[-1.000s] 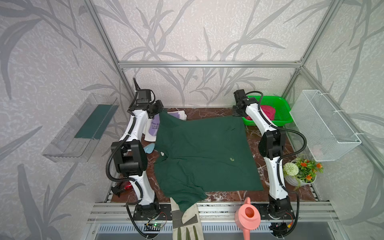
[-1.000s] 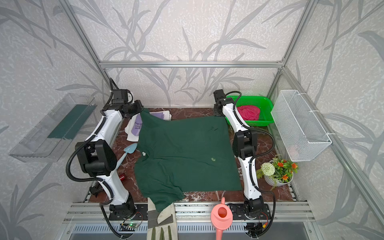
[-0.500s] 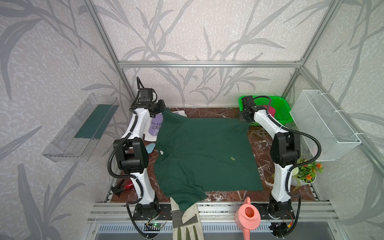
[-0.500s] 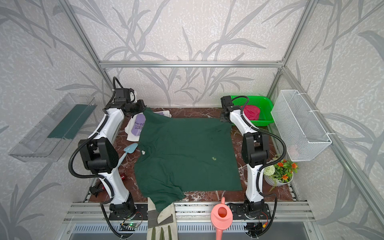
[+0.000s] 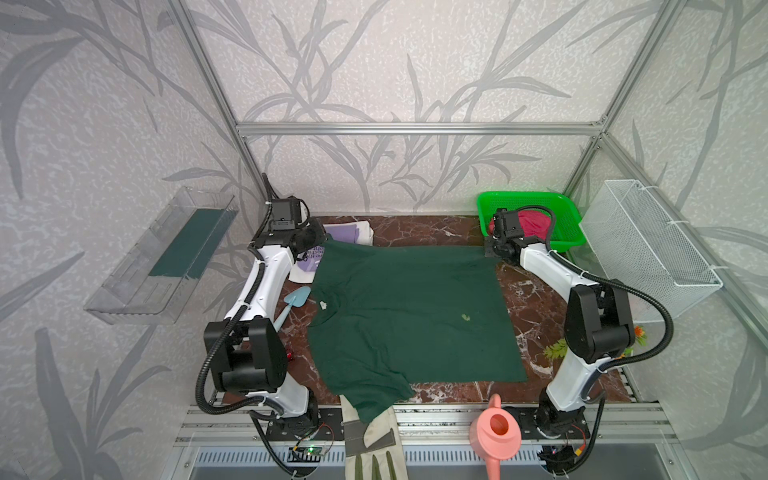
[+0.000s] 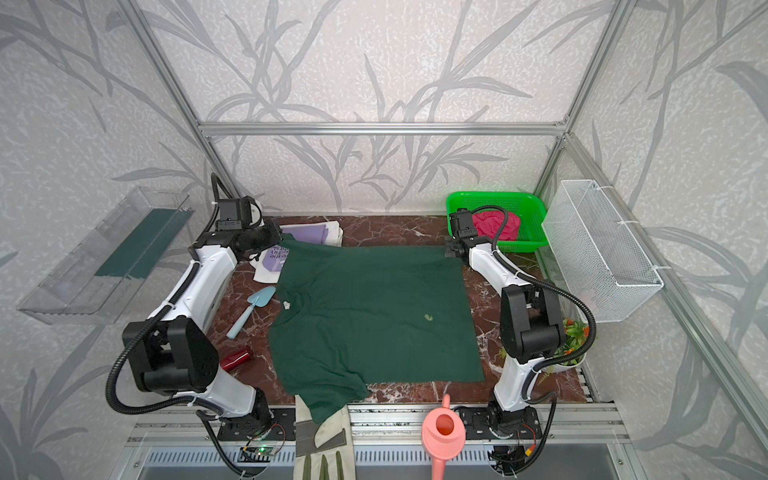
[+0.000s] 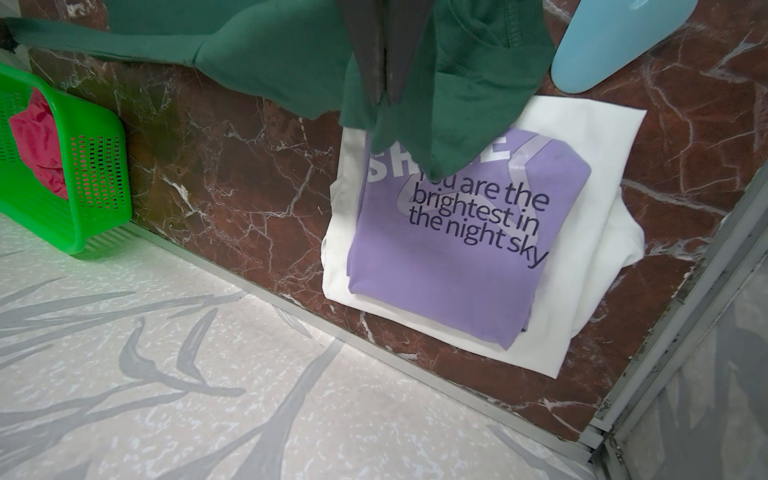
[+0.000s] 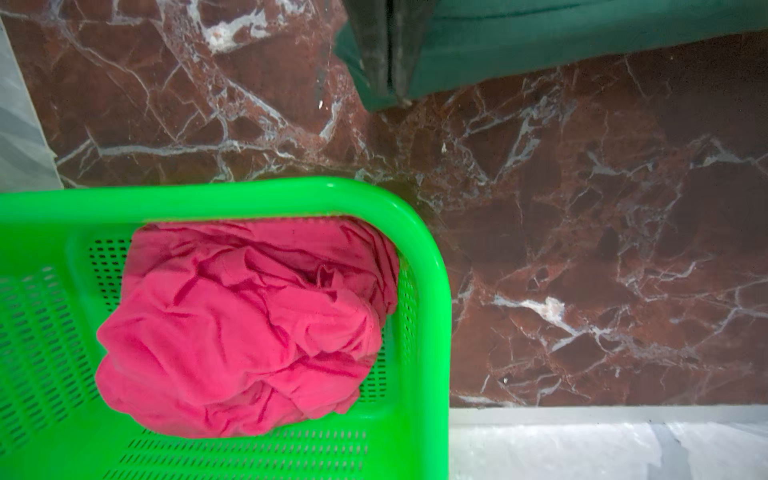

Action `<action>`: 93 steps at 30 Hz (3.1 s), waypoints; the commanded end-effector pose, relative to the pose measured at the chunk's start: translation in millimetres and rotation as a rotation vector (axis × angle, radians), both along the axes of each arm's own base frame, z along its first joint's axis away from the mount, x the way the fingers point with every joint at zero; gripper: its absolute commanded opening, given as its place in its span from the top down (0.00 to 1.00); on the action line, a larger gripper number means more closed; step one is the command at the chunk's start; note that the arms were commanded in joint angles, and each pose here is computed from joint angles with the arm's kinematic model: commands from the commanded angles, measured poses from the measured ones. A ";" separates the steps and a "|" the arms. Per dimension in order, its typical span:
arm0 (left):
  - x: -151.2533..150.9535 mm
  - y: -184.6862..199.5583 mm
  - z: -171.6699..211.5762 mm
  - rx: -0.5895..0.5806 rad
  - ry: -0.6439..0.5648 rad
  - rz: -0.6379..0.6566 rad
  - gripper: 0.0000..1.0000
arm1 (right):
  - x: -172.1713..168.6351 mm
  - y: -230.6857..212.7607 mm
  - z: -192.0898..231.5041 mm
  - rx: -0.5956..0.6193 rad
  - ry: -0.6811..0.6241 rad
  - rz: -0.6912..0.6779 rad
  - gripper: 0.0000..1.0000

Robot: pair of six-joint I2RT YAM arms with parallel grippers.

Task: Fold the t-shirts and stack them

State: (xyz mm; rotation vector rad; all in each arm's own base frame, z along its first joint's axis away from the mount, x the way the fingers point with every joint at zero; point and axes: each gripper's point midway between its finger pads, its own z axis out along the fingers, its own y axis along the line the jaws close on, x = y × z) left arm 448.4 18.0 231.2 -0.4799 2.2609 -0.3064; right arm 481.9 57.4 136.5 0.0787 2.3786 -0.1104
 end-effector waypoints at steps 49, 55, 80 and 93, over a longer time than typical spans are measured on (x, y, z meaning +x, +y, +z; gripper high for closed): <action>-79.6 -121.0 -182.1 0.098 0.546 -0.294 0.49 | -128.5 45.4 -95.5 0.208 0.470 0.004 0.48; -80.1 -121.5 -191.7 0.146 0.573 -0.284 0.51 | -129.2 44.5 -97.3 0.205 0.468 0.007 0.47; -136.8 -114.0 -145.5 0.152 0.493 -0.146 1.00 | -131.6 42.2 -111.3 0.232 0.490 -0.017 0.47; -223.7 -149.4 -130.5 -0.095 0.319 -0.181 0.83 | -117.7 41.1 -116.8 0.251 0.488 -0.022 0.47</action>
